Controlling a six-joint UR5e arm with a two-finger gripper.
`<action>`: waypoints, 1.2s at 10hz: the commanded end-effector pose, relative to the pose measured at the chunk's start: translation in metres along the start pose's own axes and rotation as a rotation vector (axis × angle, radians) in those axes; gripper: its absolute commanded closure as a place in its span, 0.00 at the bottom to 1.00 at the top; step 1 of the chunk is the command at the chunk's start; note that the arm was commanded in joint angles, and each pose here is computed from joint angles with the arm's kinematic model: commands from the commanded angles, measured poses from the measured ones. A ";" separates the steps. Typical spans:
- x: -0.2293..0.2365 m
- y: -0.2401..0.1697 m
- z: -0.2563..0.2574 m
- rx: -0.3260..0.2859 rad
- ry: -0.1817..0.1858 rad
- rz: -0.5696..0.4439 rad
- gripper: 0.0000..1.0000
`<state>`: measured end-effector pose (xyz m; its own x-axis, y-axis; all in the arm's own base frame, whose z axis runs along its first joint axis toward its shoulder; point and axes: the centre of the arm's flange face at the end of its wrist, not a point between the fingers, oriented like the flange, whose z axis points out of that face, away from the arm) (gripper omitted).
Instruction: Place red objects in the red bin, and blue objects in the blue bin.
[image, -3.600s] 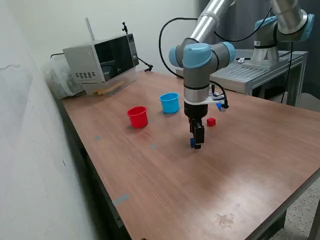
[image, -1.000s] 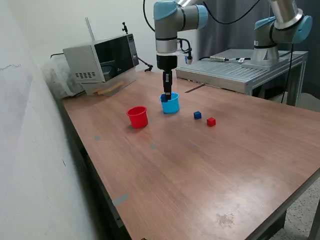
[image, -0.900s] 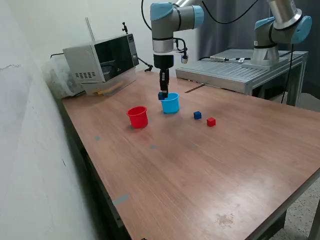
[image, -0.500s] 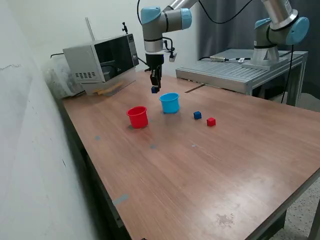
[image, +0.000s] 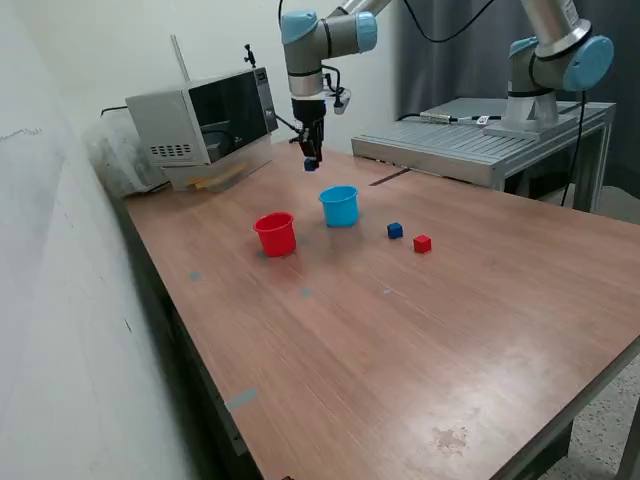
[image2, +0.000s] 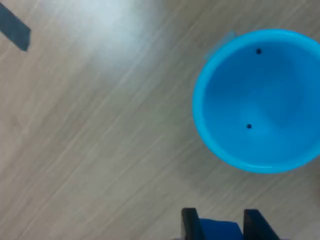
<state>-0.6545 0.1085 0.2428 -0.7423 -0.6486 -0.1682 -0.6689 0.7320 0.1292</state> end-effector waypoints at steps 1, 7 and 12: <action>-0.011 -0.007 -0.012 0.010 -0.017 -0.009 1.00; 0.018 -0.053 -0.026 0.030 -0.015 -0.088 1.00; 0.021 -0.071 -0.010 0.059 -0.029 -0.107 1.00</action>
<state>-0.6297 0.0467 0.2503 -0.6726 -0.7128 -0.1988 -0.7352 0.6743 0.0696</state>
